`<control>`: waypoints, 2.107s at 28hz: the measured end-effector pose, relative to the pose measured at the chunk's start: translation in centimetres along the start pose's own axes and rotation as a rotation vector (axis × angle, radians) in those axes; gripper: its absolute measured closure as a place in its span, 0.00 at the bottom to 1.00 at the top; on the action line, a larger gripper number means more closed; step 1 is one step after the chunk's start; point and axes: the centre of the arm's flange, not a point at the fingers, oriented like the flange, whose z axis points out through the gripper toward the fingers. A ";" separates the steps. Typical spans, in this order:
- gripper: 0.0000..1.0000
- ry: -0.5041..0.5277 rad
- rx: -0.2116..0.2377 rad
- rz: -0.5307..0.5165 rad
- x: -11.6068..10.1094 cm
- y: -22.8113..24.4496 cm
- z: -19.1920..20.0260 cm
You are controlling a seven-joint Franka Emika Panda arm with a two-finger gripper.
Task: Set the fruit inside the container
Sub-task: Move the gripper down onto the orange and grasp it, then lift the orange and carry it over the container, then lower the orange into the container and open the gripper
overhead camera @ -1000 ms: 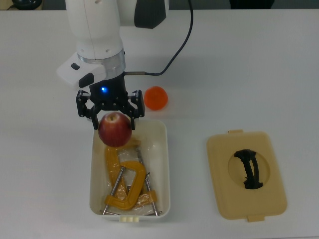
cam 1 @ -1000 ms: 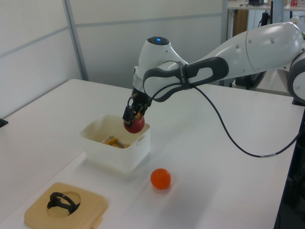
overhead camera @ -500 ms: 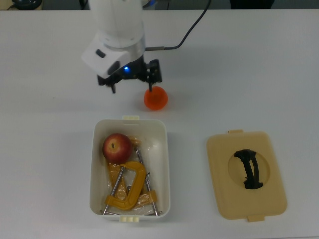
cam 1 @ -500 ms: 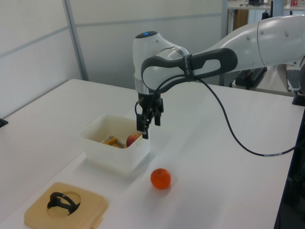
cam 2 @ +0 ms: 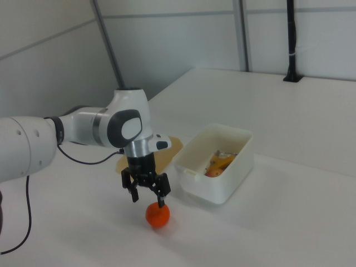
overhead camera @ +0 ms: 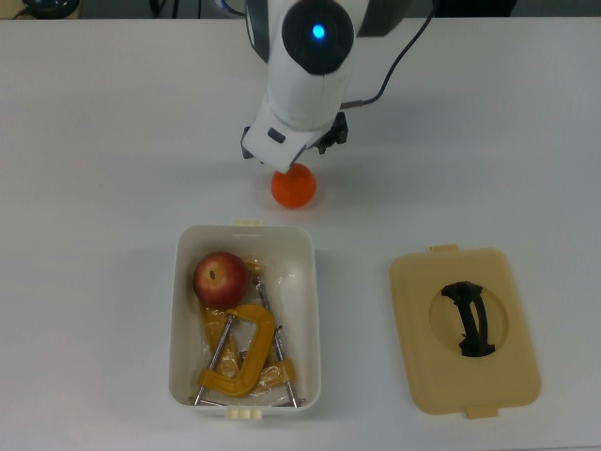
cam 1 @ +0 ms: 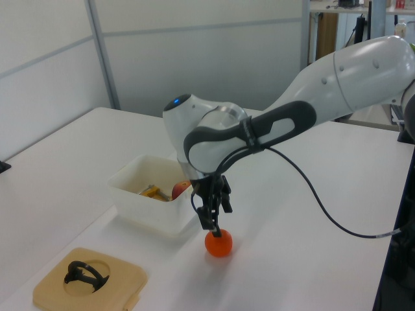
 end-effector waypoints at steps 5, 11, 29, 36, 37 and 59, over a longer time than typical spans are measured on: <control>0.00 -0.046 -0.032 -0.017 0.9 -0.1 2.8; 0.00 -0.051 -0.048 -0.032 1.7 -0.5 4.6; 0.20 0.007 -0.088 -0.070 3.4 -1.7 5.1; 0.20 0.116 -0.068 -0.035 3.5 -0.7 -0.8; 0.20 0.136 -0.057 -0.025 3.4 -0.4 -2.0; 0.20 0.585 0.034 0.224 6.2 7.6 -10.4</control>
